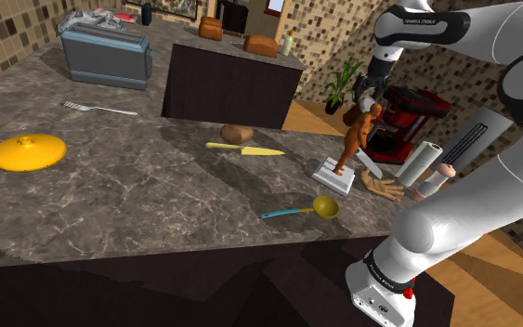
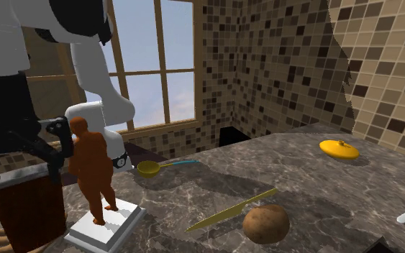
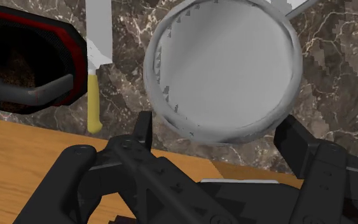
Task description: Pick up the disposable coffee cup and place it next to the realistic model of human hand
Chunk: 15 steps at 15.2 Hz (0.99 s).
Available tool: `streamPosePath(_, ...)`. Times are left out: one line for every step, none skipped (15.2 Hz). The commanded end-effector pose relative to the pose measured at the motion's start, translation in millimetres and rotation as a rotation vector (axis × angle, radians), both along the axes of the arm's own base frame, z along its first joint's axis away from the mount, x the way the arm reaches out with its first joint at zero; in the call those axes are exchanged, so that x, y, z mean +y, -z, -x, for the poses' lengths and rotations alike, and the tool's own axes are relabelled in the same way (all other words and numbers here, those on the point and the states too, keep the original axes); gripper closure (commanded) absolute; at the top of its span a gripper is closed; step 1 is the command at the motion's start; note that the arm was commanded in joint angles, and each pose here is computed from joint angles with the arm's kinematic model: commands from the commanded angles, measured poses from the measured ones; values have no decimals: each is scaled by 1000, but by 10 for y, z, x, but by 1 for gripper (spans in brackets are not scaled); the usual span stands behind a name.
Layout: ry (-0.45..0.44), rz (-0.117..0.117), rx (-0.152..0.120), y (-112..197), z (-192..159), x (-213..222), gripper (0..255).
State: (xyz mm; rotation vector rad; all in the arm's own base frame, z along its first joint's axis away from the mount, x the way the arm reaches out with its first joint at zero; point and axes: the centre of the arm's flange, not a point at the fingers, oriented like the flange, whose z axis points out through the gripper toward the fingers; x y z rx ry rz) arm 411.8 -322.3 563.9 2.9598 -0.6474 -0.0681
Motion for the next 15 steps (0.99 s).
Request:
streamPosePath(-1, 1, 0, 10, 75, -356, 255)
streamPosePath(-1, 1, 0, 62, 75, -356, 255)
streamPosePath(-1, 1, 0, 115, 75, -356, 255)
streamPosePath(-1, 1, 0, 168, 75, -356, 255)
streamPosePath(-1, 1, 0, 221, 75, -356, 255)
streamPosePath(-1, 1, 0, 274, 75, -356, 255)
streamPosePath(-1, 1, 0, 327, 75, -356, 255)
streamPosePath(-1, 1, 0, 379, 75, -356, 255)
streamPosePath(-1, 1, 0, 432, 75, -356, 255)
streamPosePath(-1, 1, 0, 485, 75, -356, 255)
streamPosePath(-1, 1, 0, 538, 75, -356, 255)
streamPosePath(-1, 1, 0, 591, 75, -356, 255)
streamPosePath(-1, 1, 0, 643, 75, -356, 255)
streamPosePath(-1, 1, 0, 696, 75, -356, 255)
streamPosePath(-1, 1, 0, 749, 75, -356, 255)
